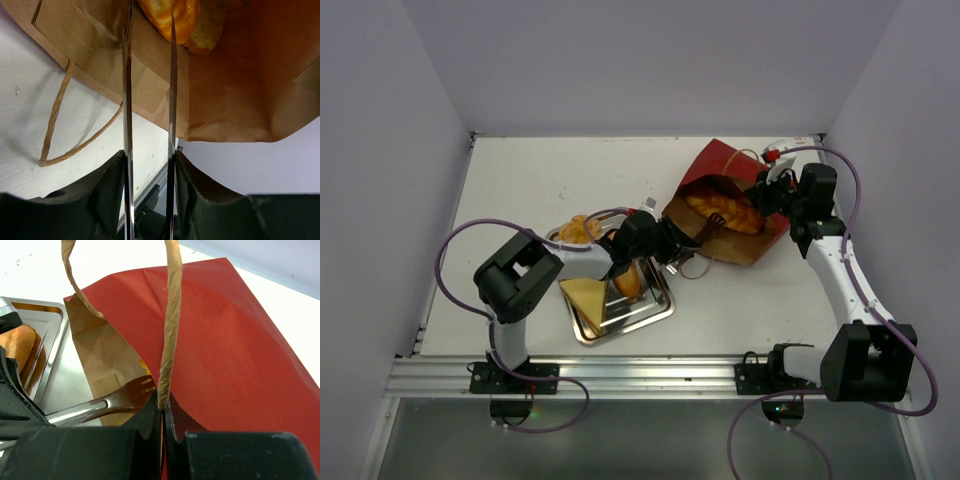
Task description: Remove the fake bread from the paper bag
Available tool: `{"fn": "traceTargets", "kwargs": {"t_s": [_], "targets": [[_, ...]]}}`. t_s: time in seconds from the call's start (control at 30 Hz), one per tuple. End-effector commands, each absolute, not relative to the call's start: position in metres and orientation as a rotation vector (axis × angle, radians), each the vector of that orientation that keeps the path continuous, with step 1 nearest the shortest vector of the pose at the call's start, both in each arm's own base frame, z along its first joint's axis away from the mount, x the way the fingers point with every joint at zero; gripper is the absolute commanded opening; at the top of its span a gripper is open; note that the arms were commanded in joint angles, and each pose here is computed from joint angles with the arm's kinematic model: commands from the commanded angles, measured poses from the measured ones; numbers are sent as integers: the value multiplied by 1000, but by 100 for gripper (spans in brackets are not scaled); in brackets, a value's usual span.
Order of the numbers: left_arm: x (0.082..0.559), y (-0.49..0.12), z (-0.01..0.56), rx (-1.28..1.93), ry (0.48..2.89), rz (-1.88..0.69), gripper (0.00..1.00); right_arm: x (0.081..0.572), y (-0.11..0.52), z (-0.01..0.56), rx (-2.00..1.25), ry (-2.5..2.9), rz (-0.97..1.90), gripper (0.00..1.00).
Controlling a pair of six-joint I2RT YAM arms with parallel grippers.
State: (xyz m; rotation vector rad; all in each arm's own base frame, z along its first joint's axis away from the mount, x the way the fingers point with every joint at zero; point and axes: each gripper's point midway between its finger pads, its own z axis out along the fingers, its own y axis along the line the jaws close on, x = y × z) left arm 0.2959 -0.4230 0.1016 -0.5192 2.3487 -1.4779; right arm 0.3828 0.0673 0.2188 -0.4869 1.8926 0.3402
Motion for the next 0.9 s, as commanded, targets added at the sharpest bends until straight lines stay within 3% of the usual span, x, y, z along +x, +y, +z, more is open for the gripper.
{"fn": "traceTargets", "kwargs": {"t_s": [0.0, 0.87], "targets": [[316, -434, 132, -529, 2216, -1562, 45, 383, 70, 228, -500, 1864, 360, 0], [332, -445, 129, -713, 2175, -1696, 43, 383, 71, 228, -502, 1863, 363, 0]]}}
